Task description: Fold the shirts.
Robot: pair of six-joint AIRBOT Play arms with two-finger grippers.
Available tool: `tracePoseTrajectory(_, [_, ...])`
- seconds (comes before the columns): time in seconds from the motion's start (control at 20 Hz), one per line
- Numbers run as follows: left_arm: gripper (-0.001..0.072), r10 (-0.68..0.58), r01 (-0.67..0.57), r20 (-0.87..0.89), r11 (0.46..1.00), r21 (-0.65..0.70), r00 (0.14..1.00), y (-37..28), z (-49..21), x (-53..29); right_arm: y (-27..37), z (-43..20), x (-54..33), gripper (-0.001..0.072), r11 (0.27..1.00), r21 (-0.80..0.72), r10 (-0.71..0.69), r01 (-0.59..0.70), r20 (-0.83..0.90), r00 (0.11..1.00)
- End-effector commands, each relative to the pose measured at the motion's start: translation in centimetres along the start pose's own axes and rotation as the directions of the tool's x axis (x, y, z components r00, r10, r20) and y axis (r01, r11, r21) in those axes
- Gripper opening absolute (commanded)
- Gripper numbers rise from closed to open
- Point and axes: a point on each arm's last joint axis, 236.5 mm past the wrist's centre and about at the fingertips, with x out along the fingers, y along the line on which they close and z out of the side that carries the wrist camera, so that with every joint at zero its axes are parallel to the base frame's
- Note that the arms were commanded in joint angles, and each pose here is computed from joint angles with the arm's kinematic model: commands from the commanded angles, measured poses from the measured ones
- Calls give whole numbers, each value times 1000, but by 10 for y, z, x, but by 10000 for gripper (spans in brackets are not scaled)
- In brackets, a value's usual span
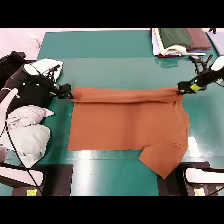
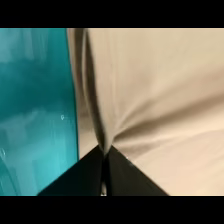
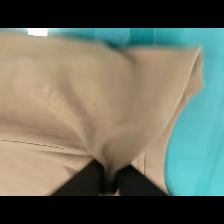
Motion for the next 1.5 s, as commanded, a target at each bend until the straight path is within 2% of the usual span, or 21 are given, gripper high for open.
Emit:
tracePoseTrajectory(0.0, [525,-43,41,-46,999,-26,998,-6,-16,6,2,-20,3,443,1000,12,0,0,-14,1000])
tracePoseTrajectory(0.05, [550,-46,44,-39,998,-33,998,-9,-16,2,3,-18,-5,443,1000,13,-2,2,7,1000])
tracePoseTrajectory(0.2, [549,-8,9,-51,1000,22,999,-16,-30,-25,4,-26,-42,441,1000,21,-3,1,54,999])
tracePoseTrajectory(0.3, [549,62,-59,-86,998,35,994,-6,-63,-38,10,-46,-67,441,999,39,26,-28,45,999])
tracePoseTrajectory(0.4, [549,89,-91,-143,996,-6,986,3,-114,-36,18,-60,-82,441,997,56,55,-60,82,995])
tracePoseTrajectory(0.55, [549,65,-83,-226,994,-73,972,7,-194,-23,23,-75,-86,441,997,56,46,-55,149,988])
tracePoseTrajectory(0.7, [549,53,-87,-261,989,-121,964,12,-245,-13,26,-91,-79,441,997,61,48,-57,136,990])
tracePoseTrajectory(0.95, [549,-13,-41,-277,981,-188,961,6,-271,3,26,-95,-78,440,996,61,52,-60,122,991])
tracePoseTrajectory(1.1, [548,-56,5,-226,975,-220,973,-2,-264,10,27,-96,-78,441,996,61,52,-60,121,991])
tracePoseTrajectory(1.15, [474,-88,43,-205,976,-213,975,-10,-259,12,27,-95,-78,440,996,62,52,-60,121,991])
tracePoseTrajectory(1.2, [355,-102,66,-196,981,-183,975,-16,-257,14,26,-97,-78,441,996,68,52,-60,116,992])
tracePoseTrajectory(1.25, [337,-99,70,-194,986,-150,976,-23,-257,18,27,-100,-77,440,996,67,53,-60,103,993])
tracePoseTrajectory(1.35, [22,-86,70,-203,994,-82,975,-32,-261,24,19,-114,-76,440,998,61,19,-21,43,999])
tracePoseTrajectory(1.45, [22,-84,73,-196,995,-61,977,-36,-256,23,-1,-140,-74,441,997,58,-55,60,-72,996])
